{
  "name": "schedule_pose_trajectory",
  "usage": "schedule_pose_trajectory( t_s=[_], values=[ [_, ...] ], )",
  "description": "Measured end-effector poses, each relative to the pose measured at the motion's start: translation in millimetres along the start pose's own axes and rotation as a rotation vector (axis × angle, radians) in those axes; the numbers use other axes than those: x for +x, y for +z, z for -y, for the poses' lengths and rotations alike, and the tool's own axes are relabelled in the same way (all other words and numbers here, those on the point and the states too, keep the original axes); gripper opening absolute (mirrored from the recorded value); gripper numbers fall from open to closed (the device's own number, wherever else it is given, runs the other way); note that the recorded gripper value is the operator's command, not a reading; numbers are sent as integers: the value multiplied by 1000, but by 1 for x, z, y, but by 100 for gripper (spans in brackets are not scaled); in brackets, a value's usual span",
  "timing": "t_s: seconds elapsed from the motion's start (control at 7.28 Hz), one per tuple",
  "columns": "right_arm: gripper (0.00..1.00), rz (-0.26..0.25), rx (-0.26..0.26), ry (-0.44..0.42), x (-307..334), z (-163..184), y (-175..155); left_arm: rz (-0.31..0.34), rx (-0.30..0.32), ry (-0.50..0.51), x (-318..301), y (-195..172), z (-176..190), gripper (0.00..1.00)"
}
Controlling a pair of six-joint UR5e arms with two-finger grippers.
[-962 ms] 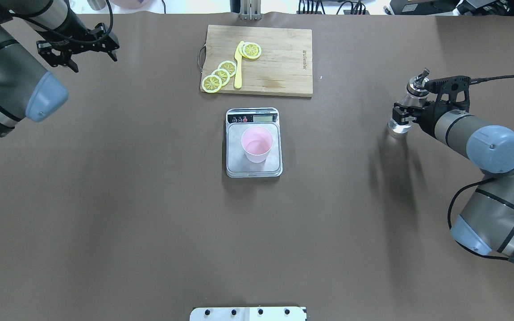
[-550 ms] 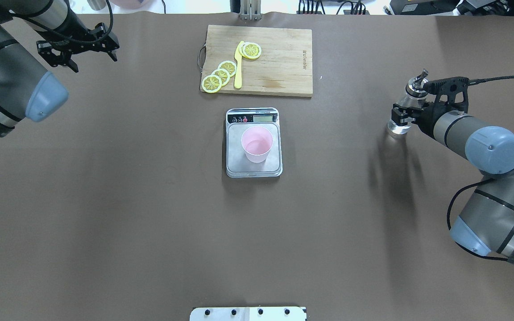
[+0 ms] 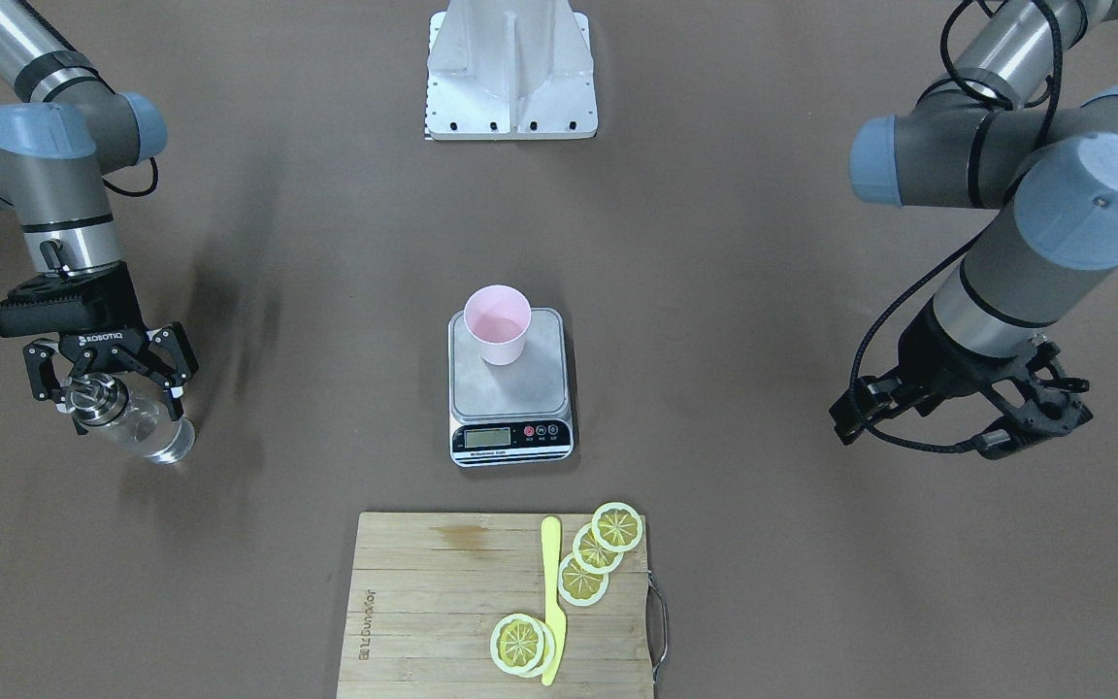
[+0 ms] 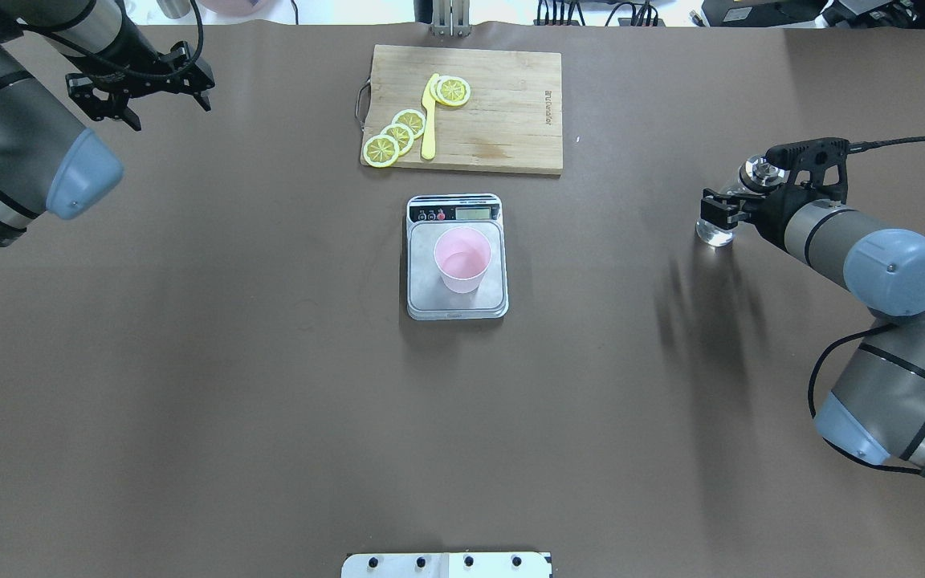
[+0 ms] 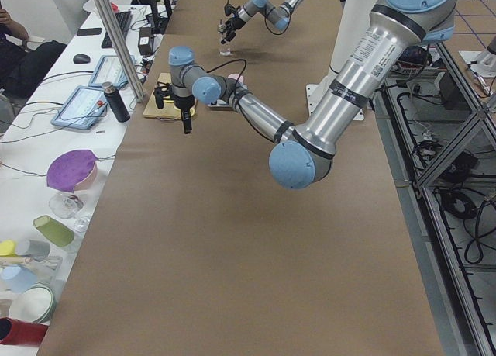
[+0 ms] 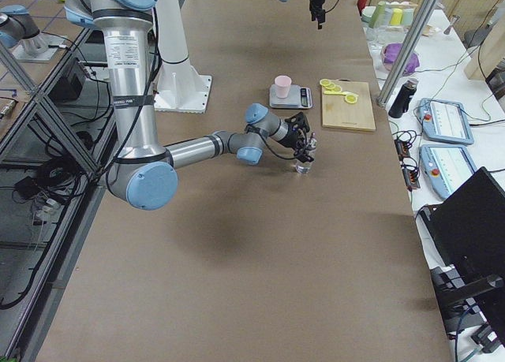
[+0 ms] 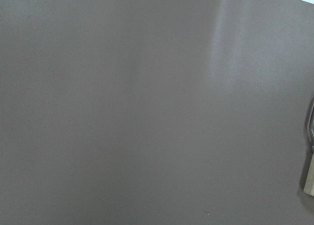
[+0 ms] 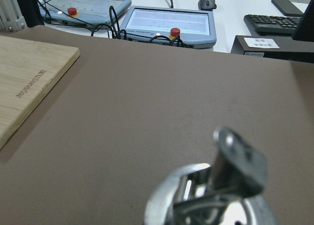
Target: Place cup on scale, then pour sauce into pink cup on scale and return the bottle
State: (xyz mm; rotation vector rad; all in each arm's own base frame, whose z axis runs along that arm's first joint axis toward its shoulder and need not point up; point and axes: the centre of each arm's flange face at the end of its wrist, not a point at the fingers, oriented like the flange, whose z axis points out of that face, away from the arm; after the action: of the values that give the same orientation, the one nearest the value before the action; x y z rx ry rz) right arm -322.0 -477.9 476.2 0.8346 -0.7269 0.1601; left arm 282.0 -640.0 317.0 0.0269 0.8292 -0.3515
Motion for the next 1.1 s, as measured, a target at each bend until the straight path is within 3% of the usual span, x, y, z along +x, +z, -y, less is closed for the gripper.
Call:
schedule_pose_trajectory(
  t_s=[0.41, 0.69, 1.1],
  values=[
    [100, 35, -32, -5, 13, -15, -44, 1, -1, 1, -1, 1, 0, 98],
    [100, 95, -102, 1, 12, -6, -83, 2, 0, 0, -2, 1, 0, 98],
    [100, 114, -286, 124, 50, 87, -125, 2, 1, 1, -1, 0, 0, 98]
  ],
)
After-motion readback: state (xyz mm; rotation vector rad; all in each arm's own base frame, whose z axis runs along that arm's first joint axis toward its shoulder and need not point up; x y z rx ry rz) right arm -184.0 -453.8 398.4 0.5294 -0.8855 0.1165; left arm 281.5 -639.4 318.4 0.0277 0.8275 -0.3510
